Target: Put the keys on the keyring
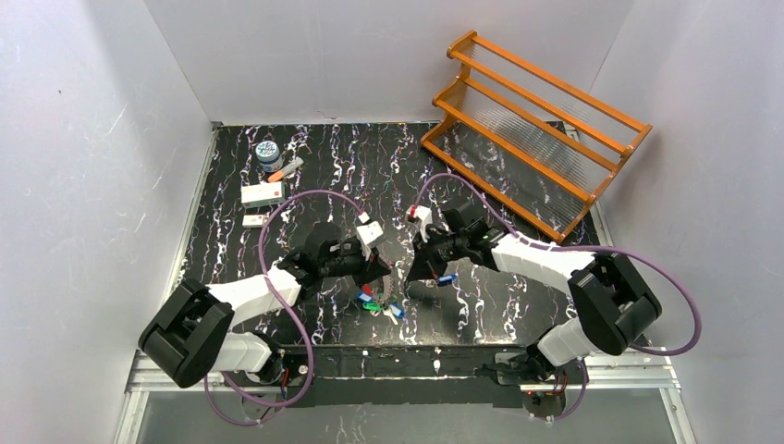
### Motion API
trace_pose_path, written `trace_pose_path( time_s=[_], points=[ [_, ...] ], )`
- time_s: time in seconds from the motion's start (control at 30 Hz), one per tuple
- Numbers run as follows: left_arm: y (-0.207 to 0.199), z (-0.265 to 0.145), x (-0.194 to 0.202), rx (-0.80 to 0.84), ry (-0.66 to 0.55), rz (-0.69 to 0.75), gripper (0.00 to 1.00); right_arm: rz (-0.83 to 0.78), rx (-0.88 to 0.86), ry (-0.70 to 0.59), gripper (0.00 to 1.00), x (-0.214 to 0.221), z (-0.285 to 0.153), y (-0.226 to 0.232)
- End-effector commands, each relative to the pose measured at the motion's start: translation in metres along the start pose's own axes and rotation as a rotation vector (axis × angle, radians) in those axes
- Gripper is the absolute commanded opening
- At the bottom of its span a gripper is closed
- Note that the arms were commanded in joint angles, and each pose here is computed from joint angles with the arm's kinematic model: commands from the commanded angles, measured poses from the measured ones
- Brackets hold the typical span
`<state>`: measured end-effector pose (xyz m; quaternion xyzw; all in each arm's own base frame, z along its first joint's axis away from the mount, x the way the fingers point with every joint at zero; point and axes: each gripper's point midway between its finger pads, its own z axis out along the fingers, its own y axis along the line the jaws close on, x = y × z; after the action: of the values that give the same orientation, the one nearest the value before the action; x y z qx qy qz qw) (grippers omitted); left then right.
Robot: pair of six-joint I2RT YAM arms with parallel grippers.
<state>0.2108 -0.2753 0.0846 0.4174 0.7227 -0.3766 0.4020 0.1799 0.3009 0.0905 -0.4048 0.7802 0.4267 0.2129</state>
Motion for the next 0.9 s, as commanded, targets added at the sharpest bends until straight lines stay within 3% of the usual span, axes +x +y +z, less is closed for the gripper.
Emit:
trace_pose_path(
  time_s=[0.0, 0.87],
  points=[
    [-0.004, -0.004, -0.013, 0.0, -0.051, 0.028, 0.0, -0.065, 0.011, -0.008, 0.01, -0.016, 0.006, 0.003],
    [-0.011, -0.009, -0.009, 0.02, -0.05, 0.035, 0.0, -0.112, 0.071, -0.022, 0.01, -0.043, 0.022, 0.008]
  ],
)
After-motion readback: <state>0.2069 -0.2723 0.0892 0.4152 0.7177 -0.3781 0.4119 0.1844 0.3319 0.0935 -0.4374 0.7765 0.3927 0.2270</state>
